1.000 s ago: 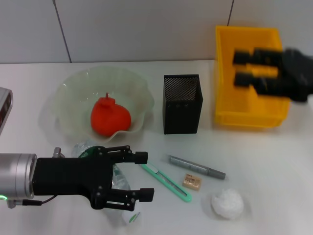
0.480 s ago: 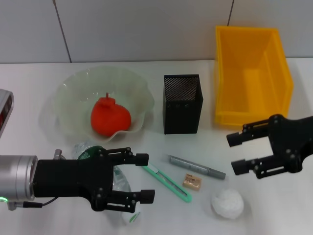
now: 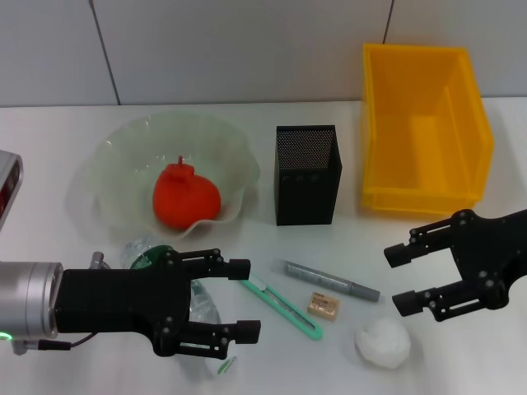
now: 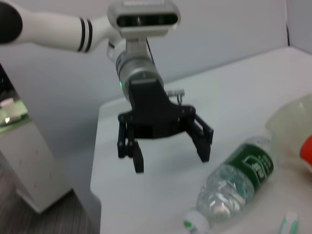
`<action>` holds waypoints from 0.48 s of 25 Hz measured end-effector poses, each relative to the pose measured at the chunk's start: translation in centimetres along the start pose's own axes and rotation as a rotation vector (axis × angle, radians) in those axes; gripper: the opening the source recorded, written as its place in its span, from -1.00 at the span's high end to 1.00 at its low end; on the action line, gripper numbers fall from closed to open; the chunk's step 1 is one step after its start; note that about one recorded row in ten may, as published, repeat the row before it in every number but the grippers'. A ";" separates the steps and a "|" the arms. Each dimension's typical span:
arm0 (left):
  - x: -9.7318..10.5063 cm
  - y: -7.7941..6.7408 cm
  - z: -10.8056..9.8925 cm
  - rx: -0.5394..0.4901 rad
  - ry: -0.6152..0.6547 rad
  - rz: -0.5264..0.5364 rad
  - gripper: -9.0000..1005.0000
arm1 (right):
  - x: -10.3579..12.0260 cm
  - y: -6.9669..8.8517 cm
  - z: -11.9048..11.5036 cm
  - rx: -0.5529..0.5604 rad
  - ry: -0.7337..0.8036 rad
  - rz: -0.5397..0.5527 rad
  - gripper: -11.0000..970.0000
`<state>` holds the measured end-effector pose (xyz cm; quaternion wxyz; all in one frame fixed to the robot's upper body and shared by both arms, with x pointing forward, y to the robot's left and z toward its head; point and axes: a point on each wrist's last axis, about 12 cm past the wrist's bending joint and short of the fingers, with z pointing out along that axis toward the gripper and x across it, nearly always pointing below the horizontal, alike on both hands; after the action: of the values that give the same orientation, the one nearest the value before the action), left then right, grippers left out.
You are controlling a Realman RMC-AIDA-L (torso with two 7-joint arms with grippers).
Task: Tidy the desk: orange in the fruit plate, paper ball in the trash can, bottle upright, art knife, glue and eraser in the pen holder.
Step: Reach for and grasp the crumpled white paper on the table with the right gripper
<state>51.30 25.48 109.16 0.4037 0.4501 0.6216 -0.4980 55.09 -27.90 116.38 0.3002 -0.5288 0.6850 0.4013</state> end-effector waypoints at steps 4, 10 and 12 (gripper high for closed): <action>0.0 0.0 0.0 0.000 0.000 0.001 -0.68 | -0.9 -0.3 1.0 0.015 0.148 -0.007 -0.38; 0.0 0.1 0.0 -0.005 0.001 -0.002 -0.68 | -2.0 -0.8 2.9 0.012 0.273 -0.037 -0.37; 0.0 0.1 0.0 -0.007 0.000 -0.004 -0.68 | -2.1 -1.0 3.6 0.009 0.312 -0.046 -0.37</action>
<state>51.39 25.47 109.10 0.4044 0.4475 0.6243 -0.4965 56.54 -23.95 116.10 0.2016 -0.5991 0.7126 0.3043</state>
